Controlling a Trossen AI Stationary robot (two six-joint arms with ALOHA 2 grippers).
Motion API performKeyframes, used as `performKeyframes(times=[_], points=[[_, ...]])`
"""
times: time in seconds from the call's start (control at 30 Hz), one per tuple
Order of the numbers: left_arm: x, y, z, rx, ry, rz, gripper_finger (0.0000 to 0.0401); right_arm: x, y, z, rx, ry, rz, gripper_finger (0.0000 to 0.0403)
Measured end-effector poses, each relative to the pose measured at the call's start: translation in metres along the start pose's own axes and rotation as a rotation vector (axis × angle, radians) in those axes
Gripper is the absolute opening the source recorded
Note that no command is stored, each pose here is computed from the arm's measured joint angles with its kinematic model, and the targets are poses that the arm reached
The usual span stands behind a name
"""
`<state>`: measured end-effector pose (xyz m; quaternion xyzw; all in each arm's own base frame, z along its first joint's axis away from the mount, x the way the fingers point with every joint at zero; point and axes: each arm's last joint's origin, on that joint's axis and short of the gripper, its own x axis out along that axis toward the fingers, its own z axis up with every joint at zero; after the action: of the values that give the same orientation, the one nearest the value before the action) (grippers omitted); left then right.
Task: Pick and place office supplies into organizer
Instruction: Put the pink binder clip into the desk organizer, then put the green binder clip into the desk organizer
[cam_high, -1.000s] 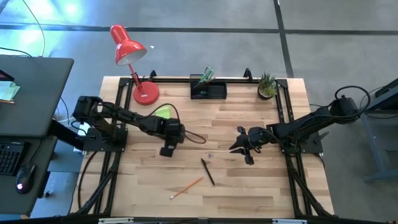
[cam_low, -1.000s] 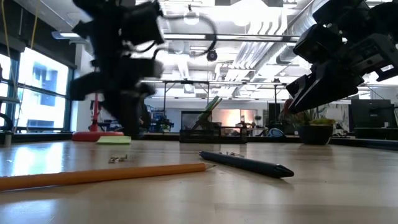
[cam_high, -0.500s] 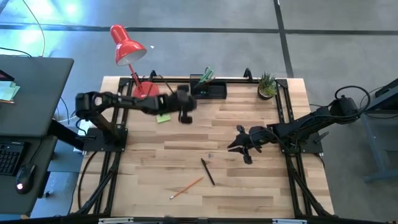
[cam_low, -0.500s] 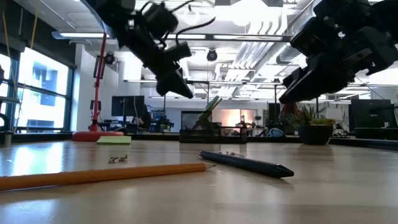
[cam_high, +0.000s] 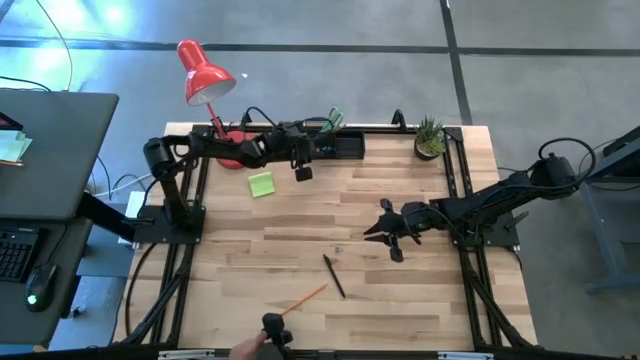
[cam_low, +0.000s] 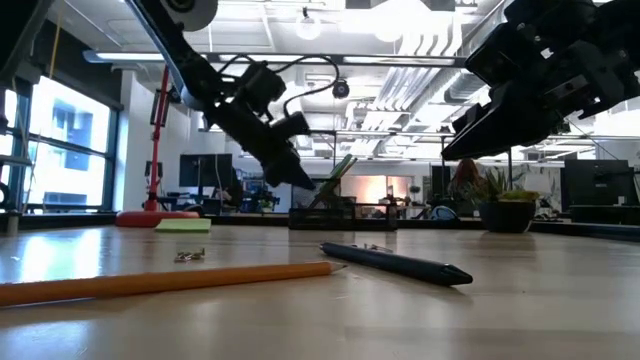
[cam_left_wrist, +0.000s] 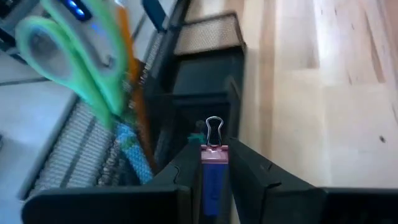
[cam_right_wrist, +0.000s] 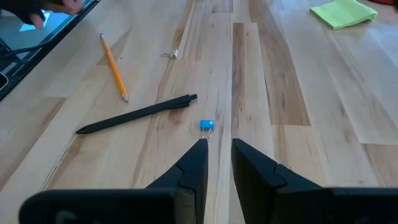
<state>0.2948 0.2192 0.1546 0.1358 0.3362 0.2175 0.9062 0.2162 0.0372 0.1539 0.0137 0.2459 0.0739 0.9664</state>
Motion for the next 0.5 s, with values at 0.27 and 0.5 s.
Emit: performKeyframes(times=[0.27, 0.5], points=[[0.0071, 0.0017, -0.0056, -0.009, 0.045, 0.103, 0.0083, 0.0, 0.0, 0.0, 0.003, 0.0, 0.0, 0.0067], [0.0071, 0.0002, -0.0063, -0.036, 0.056, 0.097, 0.0148, 0.0, 0.0, -0.0004, 0.008, 0.005, -0.001, 0.0067]])
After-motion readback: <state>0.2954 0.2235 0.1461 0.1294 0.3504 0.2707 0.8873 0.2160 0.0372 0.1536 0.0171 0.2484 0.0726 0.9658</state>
